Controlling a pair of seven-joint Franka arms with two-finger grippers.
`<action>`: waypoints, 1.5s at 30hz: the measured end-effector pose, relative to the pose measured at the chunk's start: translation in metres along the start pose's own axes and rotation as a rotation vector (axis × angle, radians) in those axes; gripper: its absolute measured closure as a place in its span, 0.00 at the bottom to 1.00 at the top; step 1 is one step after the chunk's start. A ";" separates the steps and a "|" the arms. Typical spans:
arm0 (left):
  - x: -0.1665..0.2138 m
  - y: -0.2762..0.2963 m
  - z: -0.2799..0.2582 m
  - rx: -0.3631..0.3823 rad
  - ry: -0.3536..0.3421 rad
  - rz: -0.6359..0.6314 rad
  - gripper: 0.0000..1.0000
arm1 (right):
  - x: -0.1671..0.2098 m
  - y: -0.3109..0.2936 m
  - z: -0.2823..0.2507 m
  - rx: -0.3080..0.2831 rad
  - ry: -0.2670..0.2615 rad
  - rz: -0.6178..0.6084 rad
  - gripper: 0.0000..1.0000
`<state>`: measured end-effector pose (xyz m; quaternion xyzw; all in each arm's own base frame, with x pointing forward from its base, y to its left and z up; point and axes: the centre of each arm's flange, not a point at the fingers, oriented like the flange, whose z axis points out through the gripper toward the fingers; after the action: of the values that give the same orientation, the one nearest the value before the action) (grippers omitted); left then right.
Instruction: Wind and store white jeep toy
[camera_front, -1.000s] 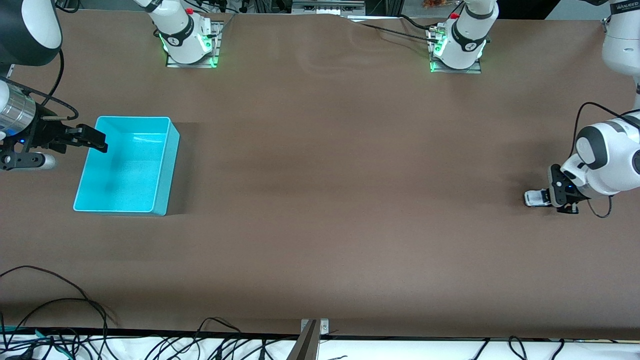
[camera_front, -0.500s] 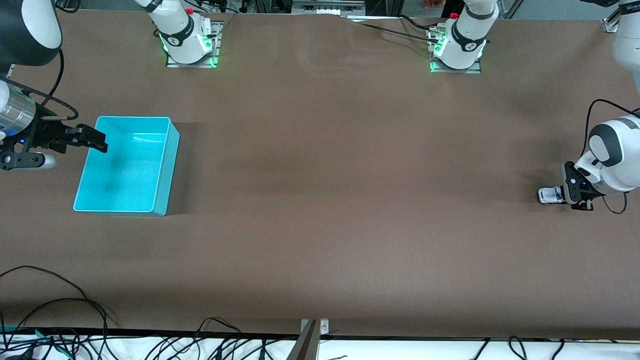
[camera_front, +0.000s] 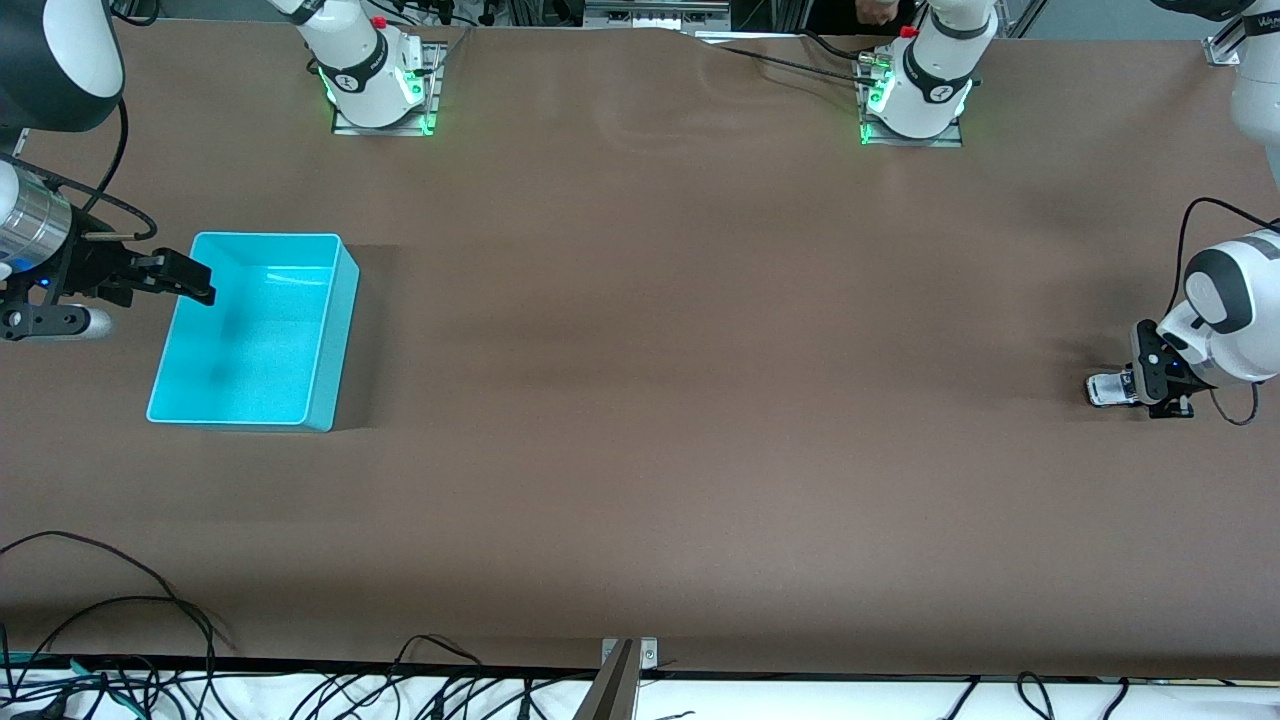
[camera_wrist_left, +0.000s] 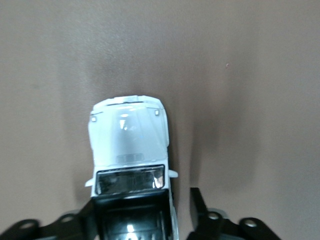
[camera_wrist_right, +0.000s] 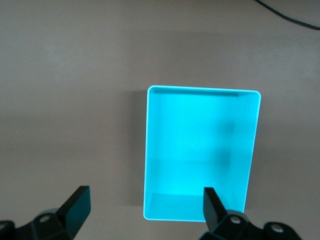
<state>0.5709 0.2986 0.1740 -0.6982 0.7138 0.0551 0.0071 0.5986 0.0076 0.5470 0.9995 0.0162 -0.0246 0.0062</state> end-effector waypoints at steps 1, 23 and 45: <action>0.000 0.001 0.001 -0.009 0.003 0.000 0.16 | 0.000 0.000 0.000 0.000 0.000 0.000 0.00; 0.041 -0.035 -0.081 -0.238 0.084 -0.158 0.00 | 0.000 0.000 0.000 0.000 0.000 0.000 0.00; 0.173 -0.063 -0.160 -0.303 0.074 -0.655 0.00 | 0.000 0.000 0.000 0.000 0.000 0.000 0.00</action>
<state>0.6402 0.1105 0.3139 -0.8845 0.4357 0.1296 -0.1051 0.5986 0.0076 0.5469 0.9995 0.0162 -0.0246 0.0062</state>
